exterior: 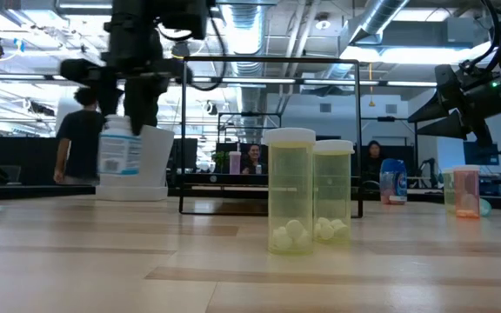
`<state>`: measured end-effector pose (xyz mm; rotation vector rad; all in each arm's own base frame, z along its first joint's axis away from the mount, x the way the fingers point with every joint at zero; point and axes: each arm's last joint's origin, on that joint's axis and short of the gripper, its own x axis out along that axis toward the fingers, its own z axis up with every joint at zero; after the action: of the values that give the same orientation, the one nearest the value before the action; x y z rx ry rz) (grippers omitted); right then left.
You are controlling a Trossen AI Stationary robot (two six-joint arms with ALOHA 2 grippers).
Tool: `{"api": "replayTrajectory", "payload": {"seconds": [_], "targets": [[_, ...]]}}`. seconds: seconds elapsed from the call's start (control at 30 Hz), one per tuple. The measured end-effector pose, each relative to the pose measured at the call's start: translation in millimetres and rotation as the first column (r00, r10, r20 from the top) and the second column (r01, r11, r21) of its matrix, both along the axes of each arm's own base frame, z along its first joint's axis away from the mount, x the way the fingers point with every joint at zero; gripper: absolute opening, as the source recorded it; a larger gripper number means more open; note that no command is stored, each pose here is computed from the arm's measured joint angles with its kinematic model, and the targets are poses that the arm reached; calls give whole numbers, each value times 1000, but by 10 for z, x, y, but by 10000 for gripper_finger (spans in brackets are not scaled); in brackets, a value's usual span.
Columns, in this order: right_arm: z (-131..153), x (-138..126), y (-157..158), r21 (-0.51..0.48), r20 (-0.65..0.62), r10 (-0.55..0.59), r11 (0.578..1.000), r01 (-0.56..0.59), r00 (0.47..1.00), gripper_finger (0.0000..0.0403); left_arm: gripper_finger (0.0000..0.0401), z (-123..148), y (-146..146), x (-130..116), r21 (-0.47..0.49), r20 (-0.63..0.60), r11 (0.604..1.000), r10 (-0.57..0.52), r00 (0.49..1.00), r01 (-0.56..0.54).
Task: Pick and place medicine bottles onto shelf by color
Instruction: Put the white pill bottle on the shelf
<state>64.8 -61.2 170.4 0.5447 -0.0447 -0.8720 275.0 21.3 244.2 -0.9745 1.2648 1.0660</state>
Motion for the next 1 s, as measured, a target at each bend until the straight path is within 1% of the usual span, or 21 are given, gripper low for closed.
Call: {"api": "replayTrajectory", "payload": {"seconds": [0.33, 0.57, 0.67, 0.87, 1.0], "targets": [[-1, 0, 0, 0, 0, 0, 1000, 0, 1000, 210, 154, 146, 153, 318, 91, 47, 994, -67, 997, 62], [0, 0, 0, 0, 0, 0, 1000, 0, 1000, 210, 154, 179, 289, 581, 110, 53, 981, -167, 984, 161], [0, 0, 0, 0, 0, 0, 1000, 0, 1000, 210, 154, 222, 337, 682, 130, 60, 970, -217, 974, 207], [-1, 0, 0, 0, 0, 0, 1000, 0, 1000, 210, 154, 263, 455, 864, 189, 46, 935, -315, 948, 301], [0, 0, 0, 0, 0, 0, 1000, 0, 1000, 210, 153, 235, 583, 981, 179, 38, 916, -372, 927, 360]]}}
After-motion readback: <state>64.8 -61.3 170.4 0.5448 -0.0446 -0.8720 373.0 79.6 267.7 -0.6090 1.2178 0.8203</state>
